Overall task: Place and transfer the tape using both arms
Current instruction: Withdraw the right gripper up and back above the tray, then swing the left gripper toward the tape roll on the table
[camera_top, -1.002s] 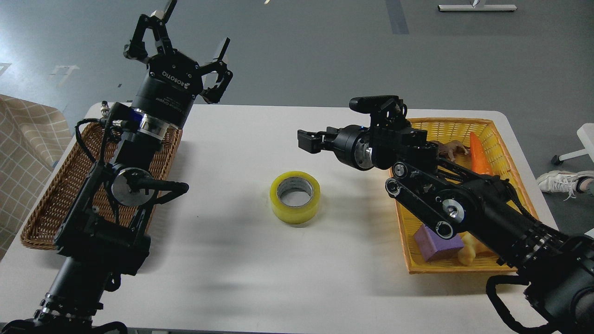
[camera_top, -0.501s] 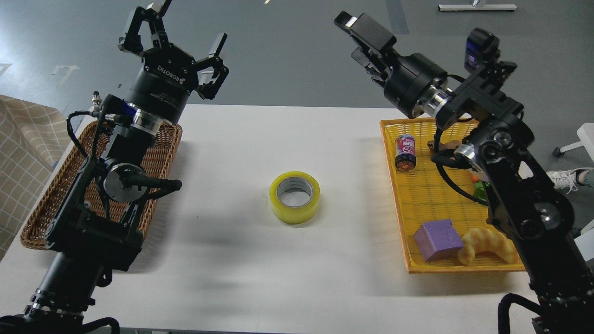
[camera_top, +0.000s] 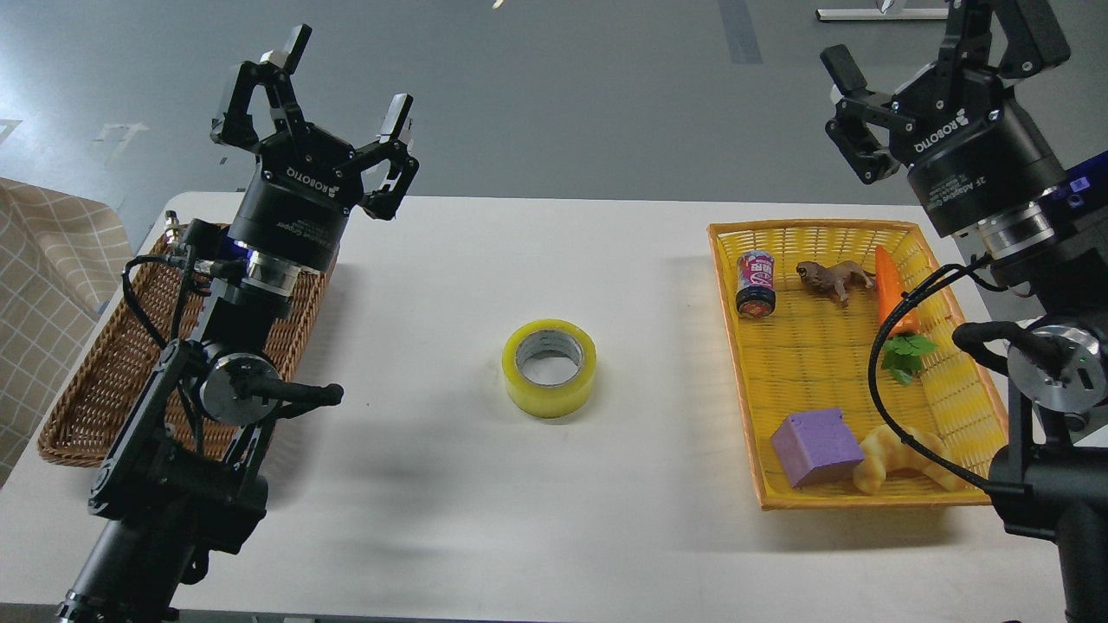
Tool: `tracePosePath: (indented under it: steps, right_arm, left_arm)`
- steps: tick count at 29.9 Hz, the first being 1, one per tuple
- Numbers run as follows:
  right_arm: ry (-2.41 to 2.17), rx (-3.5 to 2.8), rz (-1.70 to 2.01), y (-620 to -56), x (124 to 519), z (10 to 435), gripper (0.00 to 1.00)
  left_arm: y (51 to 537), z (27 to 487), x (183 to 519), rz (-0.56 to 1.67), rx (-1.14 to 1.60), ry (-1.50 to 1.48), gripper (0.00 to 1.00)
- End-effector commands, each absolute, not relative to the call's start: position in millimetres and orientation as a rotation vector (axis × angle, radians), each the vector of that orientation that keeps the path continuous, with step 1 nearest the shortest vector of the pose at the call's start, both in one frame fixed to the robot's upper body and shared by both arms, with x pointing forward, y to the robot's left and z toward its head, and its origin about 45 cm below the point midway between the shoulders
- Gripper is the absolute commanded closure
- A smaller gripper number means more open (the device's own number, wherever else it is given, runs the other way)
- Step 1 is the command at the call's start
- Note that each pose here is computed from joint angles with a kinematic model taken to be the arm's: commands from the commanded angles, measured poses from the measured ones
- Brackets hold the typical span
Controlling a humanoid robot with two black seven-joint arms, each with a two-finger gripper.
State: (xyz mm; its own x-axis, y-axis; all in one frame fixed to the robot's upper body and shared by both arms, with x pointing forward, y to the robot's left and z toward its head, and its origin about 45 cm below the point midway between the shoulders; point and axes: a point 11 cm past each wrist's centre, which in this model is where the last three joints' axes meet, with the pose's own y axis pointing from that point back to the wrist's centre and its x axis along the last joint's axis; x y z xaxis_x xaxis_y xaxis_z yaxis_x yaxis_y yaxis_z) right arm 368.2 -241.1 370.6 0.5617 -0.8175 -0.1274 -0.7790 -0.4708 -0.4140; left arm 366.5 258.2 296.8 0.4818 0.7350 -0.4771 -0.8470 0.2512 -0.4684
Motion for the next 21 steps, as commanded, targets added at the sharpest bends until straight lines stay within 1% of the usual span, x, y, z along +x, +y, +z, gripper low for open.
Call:
tracePosePath:
  steps: [1, 5, 7, 9, 10, 11, 13, 15, 21]
  right_arm:
    - [1.285, -2.368, -0.116, -242.8, 367.6, 370.1, 0.0]
    - [1.292, -2.369, -0.106, -243.7, 366.8, 366.7, 0.0]
    - [1.309, -2.372, -0.087, -246.2, 366.2, 359.7, 0.0]
    - [1.321, -2.374, -0.071, -247.7, 365.1, 354.1, 0.0]
    - [1.329, -2.374, -0.062, -248.6, 365.2, 351.4, 0.0]
    - [1.329, -2.374, -0.062, -248.6, 365.2, 351.4, 0.0]
    - [1.338, -2.379, -0.048, -249.3, 364.3, 346.5, 0.0]
    - [1.333, -2.377, -0.051, -248.5, 363.3, 347.7, 0.0]
    - [1.312, -2.378, -0.08, -245.8, 364.6, 357.3, 0.0]
  left_arm:
    - [261.0, 293.5, 369.2, 1.162, -0.684, 0.134, 0.02]
    - [259.4, 299.7, 369.0, 1.184, -0.505, -0.042, 0.02]
    - [265.5, 311.8, 366.4, 1.231, -0.335, -0.25, 0.02]
    - [260.0, 311.5, 363.4, 1.193, -0.205, -0.358, 0.02]
    - [253.1, 304.0, 360.7, 1.143, -0.102, -0.411, 0.02]
    - [253.1, 303.9, 360.6, 1.143, -0.101, -0.412, 0.02]
    - [239.7, 289.3, 354.7, 1.059, 0.047, -0.494, 0.02]
    - [227.2, 271.9, 349.3, 0.993, 0.212, -0.636, 0.02]
    - [218.6, 240.5, 349.4, 0.877, 0.549, -0.975, 0.02]
